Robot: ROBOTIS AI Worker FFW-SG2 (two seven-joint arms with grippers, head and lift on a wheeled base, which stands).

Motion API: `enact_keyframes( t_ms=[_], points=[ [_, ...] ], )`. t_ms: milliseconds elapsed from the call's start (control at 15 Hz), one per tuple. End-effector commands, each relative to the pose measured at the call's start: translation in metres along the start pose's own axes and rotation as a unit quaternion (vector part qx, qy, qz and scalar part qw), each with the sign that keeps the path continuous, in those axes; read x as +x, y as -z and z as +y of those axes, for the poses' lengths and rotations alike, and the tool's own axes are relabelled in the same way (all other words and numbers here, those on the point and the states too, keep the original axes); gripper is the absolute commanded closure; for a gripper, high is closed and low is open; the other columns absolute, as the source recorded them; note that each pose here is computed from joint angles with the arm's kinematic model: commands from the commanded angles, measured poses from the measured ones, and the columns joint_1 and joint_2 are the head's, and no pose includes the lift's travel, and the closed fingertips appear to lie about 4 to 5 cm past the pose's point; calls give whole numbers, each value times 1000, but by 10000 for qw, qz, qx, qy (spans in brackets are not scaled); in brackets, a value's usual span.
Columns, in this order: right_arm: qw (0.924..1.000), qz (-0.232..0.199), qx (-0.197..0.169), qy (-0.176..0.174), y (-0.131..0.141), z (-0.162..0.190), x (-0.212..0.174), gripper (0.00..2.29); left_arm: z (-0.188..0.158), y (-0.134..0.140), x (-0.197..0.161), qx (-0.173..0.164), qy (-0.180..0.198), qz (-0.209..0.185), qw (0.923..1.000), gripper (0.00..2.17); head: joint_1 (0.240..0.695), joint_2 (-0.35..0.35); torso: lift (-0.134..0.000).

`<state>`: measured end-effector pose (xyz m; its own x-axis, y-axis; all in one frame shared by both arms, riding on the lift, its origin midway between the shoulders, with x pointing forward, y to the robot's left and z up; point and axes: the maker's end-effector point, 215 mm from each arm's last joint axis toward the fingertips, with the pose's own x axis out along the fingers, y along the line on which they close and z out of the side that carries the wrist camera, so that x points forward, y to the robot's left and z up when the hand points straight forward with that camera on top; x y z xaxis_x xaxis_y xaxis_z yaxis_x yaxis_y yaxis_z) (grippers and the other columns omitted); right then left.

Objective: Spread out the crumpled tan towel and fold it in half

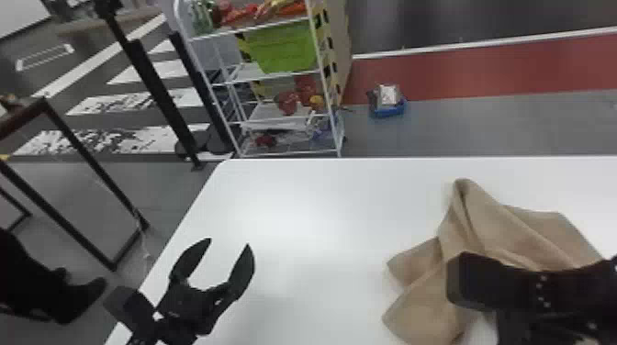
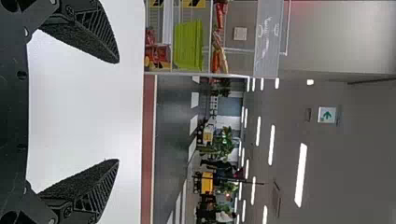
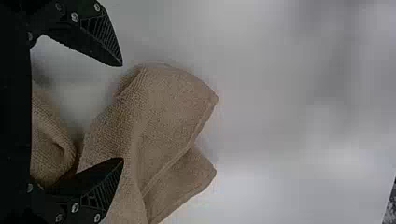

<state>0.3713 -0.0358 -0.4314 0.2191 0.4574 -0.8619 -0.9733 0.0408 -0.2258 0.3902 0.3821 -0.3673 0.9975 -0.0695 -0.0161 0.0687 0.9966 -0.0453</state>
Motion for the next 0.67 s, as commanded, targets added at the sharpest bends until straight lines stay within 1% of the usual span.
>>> enact_keyframes(
  t_ms=[0, 67, 133, 200, 267, 333, 400, 467, 533, 600],
  points=[
    [9999, 1, -63, -143, -9, 3, 12, 235, 2, 0, -1, -18, -24, -6, 10000, 137, 695, 350, -124],
    [9998, -58, -96, -169, -15, 4, 13, 394, 2, 0, -1, -18, -24, -6, 10000, 137, 695, 350, -124],
    [9997, -146, -38, -217, -21, 5, 14, 694, 2, -1, -1, -10, -24, -19, 10000, 137, 695, 350, -124],
    [9994, -221, 16, -255, -26, 6, 14, 1241, 2, -1, -1, -17, -25, -23, 10000, 137, 695, 350, -124],
    [9993, -257, 20, -272, -28, 7, 14, 1622, 2, -1, -1, -17, -25, -23, 10000, 137, 695, 350, -124],
    [9992, -288, -9, -281, -29, 7, 14, 2138, 2, -1, -1, -17, -25, -23, 10000, 137, 695, 350, -124],
    [9987, -402, 31, -315, -32, 6, 11, 2263, 2, 0, -1, -20, -27, -16, 10000, 137, 695, 350, -124],
    [9969, -657, 183, -393, -41, 4, 6, 2263, 2, 0, -1, -20, -27, -16, 10000, 137, 695, 350, -124],
    [9920, -1061, 478, -497, -57, 0, -4, 2263, 2, 1, -2, -24, -29, -10, 10000, 137, 695, 350, -124],
    [9838, -1493, 783, -602, -77, -5, -17, 2263, 2, 0, -1, -23, -29, -17, 10000, 137, 695, 350, -124]
  ],
)
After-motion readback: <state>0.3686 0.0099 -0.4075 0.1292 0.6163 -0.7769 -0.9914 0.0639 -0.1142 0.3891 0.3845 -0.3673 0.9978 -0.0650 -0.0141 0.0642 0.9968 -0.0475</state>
